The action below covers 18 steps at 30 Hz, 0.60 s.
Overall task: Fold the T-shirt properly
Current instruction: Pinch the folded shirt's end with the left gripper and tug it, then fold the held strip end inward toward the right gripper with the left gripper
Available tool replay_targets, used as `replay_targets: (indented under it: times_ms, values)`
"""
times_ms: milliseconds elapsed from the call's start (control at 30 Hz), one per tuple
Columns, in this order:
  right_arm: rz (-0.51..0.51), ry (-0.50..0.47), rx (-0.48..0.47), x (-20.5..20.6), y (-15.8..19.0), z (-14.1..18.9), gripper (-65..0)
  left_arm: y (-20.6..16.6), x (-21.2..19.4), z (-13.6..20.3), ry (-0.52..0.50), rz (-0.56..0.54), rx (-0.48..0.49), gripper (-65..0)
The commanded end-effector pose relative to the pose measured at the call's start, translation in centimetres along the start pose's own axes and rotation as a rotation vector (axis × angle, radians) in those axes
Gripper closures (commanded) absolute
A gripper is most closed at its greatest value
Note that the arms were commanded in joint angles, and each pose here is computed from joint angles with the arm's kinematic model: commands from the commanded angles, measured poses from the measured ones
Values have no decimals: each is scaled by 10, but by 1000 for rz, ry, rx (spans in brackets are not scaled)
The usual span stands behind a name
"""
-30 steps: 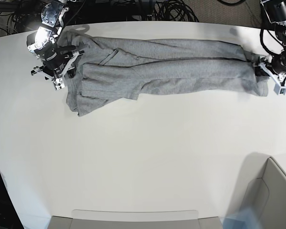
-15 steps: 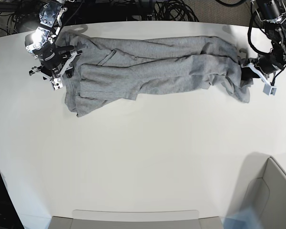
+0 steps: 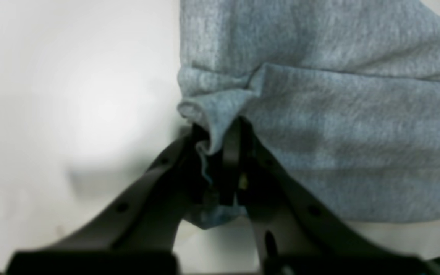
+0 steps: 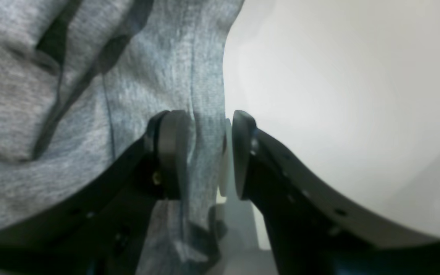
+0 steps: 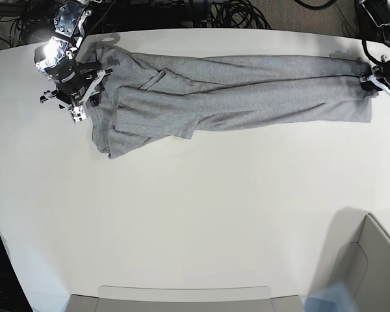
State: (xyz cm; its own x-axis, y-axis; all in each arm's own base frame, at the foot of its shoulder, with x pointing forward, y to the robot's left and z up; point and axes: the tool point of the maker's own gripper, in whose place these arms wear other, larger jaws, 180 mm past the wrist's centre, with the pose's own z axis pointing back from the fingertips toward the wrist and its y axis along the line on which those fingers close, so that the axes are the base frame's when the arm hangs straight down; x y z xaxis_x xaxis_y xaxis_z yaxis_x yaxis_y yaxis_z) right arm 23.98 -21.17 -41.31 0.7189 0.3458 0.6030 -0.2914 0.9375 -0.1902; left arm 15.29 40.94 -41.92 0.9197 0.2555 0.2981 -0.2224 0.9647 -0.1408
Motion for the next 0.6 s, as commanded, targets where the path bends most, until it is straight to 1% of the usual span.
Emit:
replay_targets:
  times_ms: [0, 67, 100, 200, 333, 400, 567]
  values:
    - [21, 11, -5, 0, -3, 2, -204, 5, 11, 14, -16, -42, 35, 0]
    - [19, 13, -3, -1, -2, 2, -204, -10, 31, 25, -90, -81, 3, 0]
    - [19, 13, -3, -1, -2, 2, -204, -14, 29, 27, -94, -91, -9, 0]
    - [19, 14, -3, -2, -2, 2, -204, -21, 22, 33, -59, -123, -17, 0]
    - [19, 14, -3, -2, -2, 2, -204, -39, 21, 34, -69, -151, -37, 0]
    - [20, 14, -1, -1, -1, 2, -204, -52, 28, 39, -103, -192, -33, 0]
    - [21, 11, 1, 0, 0, 1, -204, -107, 46, 58, -244, -298, -57, 0]
